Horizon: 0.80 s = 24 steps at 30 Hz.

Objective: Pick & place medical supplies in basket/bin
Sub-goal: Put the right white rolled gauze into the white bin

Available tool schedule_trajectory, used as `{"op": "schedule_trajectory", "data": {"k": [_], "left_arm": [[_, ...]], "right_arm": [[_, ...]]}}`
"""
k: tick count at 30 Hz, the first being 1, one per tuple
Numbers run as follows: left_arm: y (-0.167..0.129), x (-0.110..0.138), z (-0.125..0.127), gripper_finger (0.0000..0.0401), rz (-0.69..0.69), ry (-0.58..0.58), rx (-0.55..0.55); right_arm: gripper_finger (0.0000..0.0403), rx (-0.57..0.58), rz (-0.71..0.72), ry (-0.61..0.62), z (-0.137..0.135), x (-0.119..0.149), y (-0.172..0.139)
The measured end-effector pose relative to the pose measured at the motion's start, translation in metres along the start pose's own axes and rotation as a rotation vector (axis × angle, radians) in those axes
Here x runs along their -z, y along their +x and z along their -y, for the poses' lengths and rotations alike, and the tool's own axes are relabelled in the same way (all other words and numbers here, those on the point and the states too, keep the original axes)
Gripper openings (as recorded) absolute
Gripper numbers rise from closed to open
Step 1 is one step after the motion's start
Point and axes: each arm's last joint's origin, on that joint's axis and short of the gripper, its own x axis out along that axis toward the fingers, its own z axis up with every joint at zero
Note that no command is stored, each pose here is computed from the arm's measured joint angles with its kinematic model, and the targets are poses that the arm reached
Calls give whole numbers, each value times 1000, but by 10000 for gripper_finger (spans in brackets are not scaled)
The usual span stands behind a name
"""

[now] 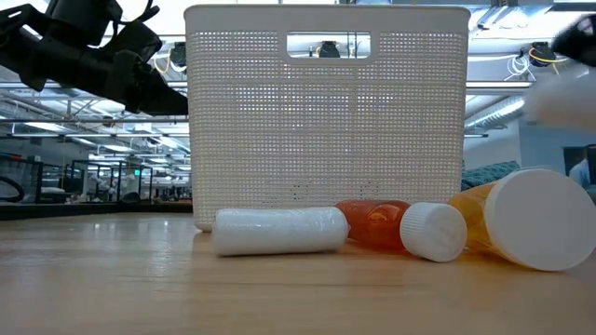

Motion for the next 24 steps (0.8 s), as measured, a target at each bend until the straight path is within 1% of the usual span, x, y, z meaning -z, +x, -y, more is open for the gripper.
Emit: {"op": "schedule_trajectory", "data": {"k": [3, 6, 9, 12, 15, 17, 20, 22, 24], "left_arm": [[0, 0, 0, 37, 0, 0, 0], [0, 0, 0, 37, 0, 0, 1], [0, 0, 0, 37, 1, 0, 1], [0, 0, 0, 37, 1, -1, 2], [0, 0, 0, 37, 0, -2, 3], [0, 0, 0, 37, 0, -2, 2], [0, 0, 0, 37, 1, 0, 2], [0, 0, 0, 37, 0, 0, 2], [0, 0, 0, 37, 0, 0, 2]], "right_arm": [[32, -63, 113, -26, 3, -10, -20], [40, -80, 251, -95, 9, -18, -42], [30, -58, 364, -173, 21, -24, -64], [19, -71, 439, -286, 33, -26, -84], [19, -171, 520, -404, 44, -23, -100], [24, -249, 600, -454, 52, -19, -108], [29, -369, 754, -507, 69, -10, -119], [27, -416, 860, -513, 82, -2, -124], [23, -472, 914, -514, 96, 8, -124]]}}
